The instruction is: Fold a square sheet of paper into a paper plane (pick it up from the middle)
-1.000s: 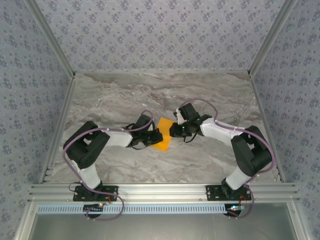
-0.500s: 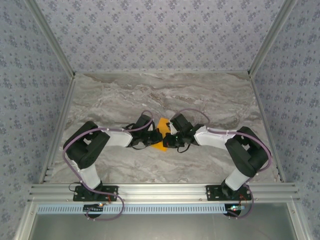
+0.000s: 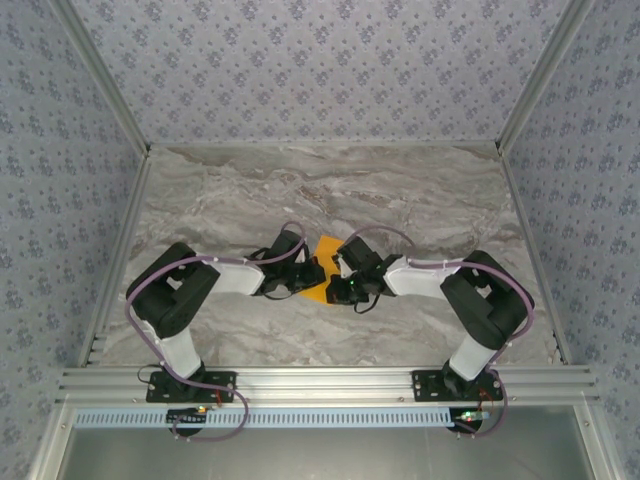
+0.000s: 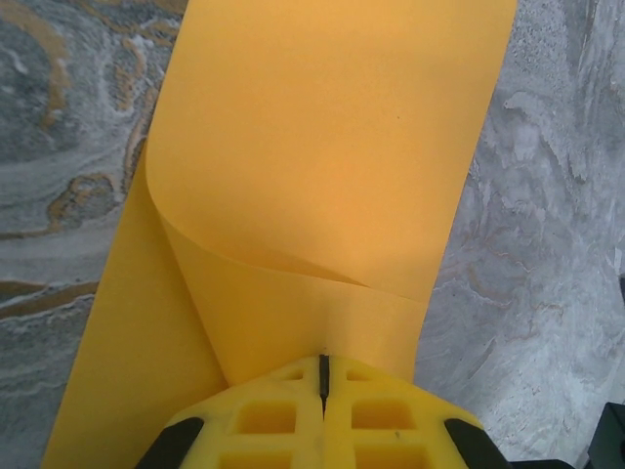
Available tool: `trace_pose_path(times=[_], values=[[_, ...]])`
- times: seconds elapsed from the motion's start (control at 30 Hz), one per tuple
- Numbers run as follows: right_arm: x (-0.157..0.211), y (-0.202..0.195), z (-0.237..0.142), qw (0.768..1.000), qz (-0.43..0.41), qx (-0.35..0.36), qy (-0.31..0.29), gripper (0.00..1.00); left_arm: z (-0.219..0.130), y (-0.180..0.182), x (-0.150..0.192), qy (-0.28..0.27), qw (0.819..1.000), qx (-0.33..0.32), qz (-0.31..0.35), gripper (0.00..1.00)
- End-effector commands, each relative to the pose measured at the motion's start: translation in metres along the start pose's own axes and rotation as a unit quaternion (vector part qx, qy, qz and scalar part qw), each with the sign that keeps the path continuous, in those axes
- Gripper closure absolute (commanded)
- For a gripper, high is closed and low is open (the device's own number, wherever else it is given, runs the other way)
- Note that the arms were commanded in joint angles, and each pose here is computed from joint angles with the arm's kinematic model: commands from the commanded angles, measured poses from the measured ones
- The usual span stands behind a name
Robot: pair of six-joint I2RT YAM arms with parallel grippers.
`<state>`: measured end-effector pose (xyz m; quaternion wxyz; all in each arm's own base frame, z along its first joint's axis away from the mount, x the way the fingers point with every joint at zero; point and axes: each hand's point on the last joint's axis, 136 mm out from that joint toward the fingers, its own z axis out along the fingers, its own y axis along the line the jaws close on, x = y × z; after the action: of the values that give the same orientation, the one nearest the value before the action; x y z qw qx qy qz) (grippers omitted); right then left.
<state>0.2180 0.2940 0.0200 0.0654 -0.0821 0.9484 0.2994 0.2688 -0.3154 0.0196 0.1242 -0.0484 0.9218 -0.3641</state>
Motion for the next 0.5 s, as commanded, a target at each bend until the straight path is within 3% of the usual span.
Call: trace_pose_path(times=[0.0, 0.33, 0.47], values=[[0.016, -0.015, 0.000, 0.999, 0.012, 0.029, 0.016, 0.99, 0.004, 0.048, 0.023, 0.022, 0.996, -0.083, -0.022, 1.00], [0.039, -0.028, -0.009, 0.998, 0.012, 0.050, 0.037, 0.99, 0.004, 0.048, 0.023, 0.023, 0.996, -0.082, -0.021, 1.00], [0.031, -0.018, -0.023, 0.999, -0.006, 0.038, 0.014, 0.99, 0.005, 0.048, 0.024, 0.024, 0.996, -0.081, -0.020, 1.00]])
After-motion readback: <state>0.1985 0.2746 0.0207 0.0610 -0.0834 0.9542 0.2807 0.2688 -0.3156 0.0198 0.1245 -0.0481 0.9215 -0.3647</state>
